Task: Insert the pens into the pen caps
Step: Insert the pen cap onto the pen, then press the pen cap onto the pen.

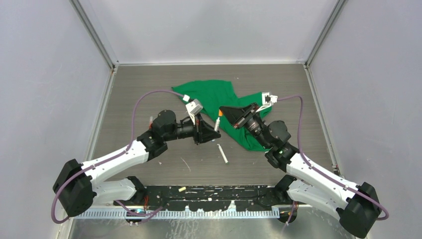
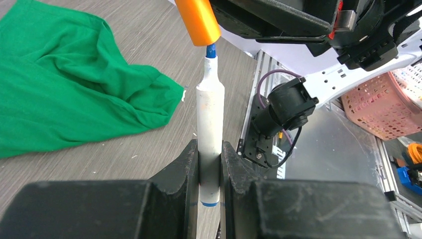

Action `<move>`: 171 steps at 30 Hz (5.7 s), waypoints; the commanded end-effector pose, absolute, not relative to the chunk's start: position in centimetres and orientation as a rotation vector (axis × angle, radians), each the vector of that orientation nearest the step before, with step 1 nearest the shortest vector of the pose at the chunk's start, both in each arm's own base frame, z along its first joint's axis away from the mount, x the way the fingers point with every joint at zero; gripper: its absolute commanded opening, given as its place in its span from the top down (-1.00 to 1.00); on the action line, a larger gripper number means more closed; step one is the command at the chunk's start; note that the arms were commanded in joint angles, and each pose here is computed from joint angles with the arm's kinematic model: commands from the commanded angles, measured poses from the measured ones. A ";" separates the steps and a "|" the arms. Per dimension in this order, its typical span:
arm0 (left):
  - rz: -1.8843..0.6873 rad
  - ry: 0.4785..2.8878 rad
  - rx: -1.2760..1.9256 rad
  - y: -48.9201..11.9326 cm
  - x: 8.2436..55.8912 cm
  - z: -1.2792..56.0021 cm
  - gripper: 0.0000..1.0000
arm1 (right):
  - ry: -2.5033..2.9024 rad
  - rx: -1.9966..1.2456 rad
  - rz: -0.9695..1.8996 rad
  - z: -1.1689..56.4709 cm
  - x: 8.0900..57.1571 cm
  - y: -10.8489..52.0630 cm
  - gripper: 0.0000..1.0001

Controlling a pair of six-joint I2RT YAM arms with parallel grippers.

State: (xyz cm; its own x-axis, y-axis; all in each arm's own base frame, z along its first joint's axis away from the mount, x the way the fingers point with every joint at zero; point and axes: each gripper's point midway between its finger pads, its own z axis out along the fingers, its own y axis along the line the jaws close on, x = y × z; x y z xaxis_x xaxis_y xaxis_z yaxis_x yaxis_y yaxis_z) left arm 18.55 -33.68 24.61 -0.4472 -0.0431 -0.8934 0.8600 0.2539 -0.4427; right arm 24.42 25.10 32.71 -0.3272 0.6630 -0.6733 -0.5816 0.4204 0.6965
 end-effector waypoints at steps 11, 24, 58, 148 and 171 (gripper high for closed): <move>-1.413 1.466 0.708 -33.0 18.4 29.6 0.99 | 1.362 -0.001 1.359 34.5 23.5 26.3 0.99; -1.601 1.301 0.623 -31.5 18.5 33.5 0.99 | 1.350 -0.058 1.526 34.3 22.7 26.4 0.99; -1.761 1.253 0.713 -30.3 15.4 35.4 0.99 | 1.636 -0.529 1.623 29.5 19.2 29.6 0.99; -1.409 1.621 0.933 -28.2 15.0 28.5 1.00 | 1.758 -0.650 1.569 31.3 15.9 28.3 -0.57; -1.563 1.614 1.192 -30.3 10.1 27.7 0.99 | 1.581 -0.912 1.636 35.1 14.9 31.6 -0.44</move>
